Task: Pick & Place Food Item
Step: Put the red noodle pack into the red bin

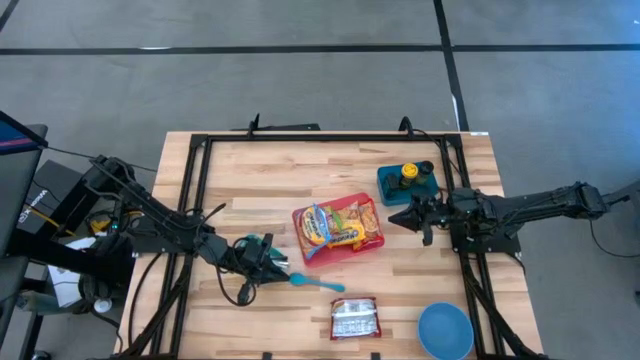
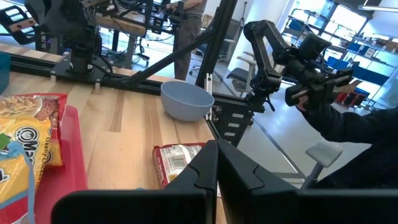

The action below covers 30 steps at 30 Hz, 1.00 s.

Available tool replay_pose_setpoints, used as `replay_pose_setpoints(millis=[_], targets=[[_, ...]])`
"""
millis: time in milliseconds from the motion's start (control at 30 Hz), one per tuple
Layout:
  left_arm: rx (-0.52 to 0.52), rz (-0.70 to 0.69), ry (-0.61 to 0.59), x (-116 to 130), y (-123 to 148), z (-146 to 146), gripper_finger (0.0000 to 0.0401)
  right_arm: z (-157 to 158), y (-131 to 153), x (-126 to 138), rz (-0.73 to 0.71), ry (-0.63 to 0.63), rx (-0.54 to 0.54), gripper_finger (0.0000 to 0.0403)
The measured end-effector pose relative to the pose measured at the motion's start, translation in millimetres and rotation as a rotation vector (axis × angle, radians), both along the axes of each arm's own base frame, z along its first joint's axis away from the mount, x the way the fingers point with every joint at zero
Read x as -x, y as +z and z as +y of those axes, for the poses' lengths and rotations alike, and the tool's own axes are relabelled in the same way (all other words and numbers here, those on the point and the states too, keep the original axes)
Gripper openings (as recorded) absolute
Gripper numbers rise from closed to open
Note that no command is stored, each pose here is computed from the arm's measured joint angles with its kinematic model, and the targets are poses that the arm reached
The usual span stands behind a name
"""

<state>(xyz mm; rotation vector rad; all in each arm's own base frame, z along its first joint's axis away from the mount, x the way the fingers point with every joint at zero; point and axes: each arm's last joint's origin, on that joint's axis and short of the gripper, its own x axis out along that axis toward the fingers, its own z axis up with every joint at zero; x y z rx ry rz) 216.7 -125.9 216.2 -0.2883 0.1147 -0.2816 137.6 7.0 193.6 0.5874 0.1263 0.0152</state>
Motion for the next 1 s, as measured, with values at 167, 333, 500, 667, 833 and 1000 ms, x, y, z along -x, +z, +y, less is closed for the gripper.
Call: replay_pose_setpoints(millis=[167, 333, 500, 667, 833, 1000], targets=[[-0.001, 0.000, 0.000, 0, 0, 0, 0.0000, 3, 0, 0, 0.012, 0.001, -0.177, 0.0001], [-0.001, 0.000, 0.000, 0, 0, 0, 0.0000, 13, 0, 1, 0.023, 0.095, -0.213, 0.0001], [-0.001, 0.000, 0.000, 0, 0, 0, 0.0000, 27, 5, 4, -0.017, 0.197, -0.239, 0.0001], [-0.001, 0.000, 0.000, 0, 0, 0, 0.0000, 39, 9, 7, -0.054, 0.235, -0.245, 0.0001], [-0.001, 0.000, 0.000, 0, 0, 0, 0.0000, 50, 9, 12, -0.052, 0.221, -0.243, 0.0001], [-0.001, 0.000, 0.000, 0, 0, 0, 0.0000, 61, 7, 17, -0.038, 0.218, -0.247, 0.0001]])
